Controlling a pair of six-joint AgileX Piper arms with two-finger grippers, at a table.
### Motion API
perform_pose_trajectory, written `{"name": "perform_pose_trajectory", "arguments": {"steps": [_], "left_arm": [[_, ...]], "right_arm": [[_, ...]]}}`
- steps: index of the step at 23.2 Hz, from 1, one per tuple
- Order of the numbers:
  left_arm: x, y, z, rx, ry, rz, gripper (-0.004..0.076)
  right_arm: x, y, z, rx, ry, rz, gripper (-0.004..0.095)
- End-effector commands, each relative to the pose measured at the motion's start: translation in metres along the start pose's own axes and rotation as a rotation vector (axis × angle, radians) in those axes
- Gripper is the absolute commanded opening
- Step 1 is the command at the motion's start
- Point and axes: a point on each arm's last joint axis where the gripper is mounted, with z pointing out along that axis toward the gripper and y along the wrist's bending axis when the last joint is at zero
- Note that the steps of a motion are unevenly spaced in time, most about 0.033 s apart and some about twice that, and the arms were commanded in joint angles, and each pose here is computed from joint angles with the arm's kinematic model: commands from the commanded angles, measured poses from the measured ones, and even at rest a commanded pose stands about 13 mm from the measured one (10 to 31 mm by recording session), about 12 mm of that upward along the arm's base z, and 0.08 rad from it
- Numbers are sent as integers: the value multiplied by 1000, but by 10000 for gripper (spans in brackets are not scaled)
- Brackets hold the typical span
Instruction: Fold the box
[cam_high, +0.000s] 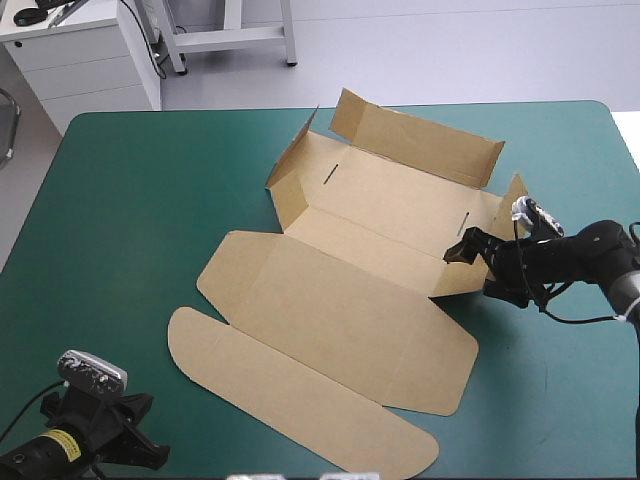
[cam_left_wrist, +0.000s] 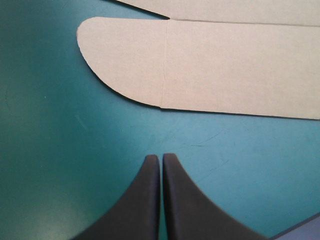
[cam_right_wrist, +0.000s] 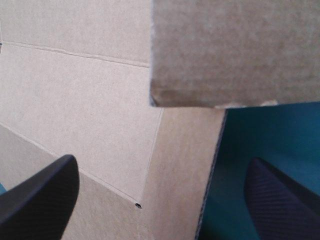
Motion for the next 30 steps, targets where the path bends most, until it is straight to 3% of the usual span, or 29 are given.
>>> {"name": "perform_pose_trajectory", "arguments": {"steps": [1, 5, 6, 8, 17, 19, 23, 30], "left_arm": [[-9, -1, -4, 6, -59, -10, -8], [-9, -1, -4, 6, -59, -10, -8], [-9, -1, -4, 6, -59, -10, -8], [-9, -1, -4, 6, -59, -12, -8], [-9, -1, -4, 6, -59, -12, -8], [-9, -1, -4, 6, -59, -12, -8], [-9, -1, -4, 6, -59, -12, -8], [-14, -1, -6, 5, -97, -12, -8]], "right_arm": [[-5, 11, -10, -45, -40, -24, 622], [-5, 9, -6, -43, -23, -5, 260], [-4, 8, -3, -43, 1, -7, 112], [-4, 7, -1, -42, 20, -25, -16], [-5, 7, -1, -43, 5, -223, -19], [-7, 12, -3, -71, -9, -319, -19], [-17, 27, -15, -98, -29, -399, -19], [-45, 73, -66, -58, -116, -718, -19]]}}
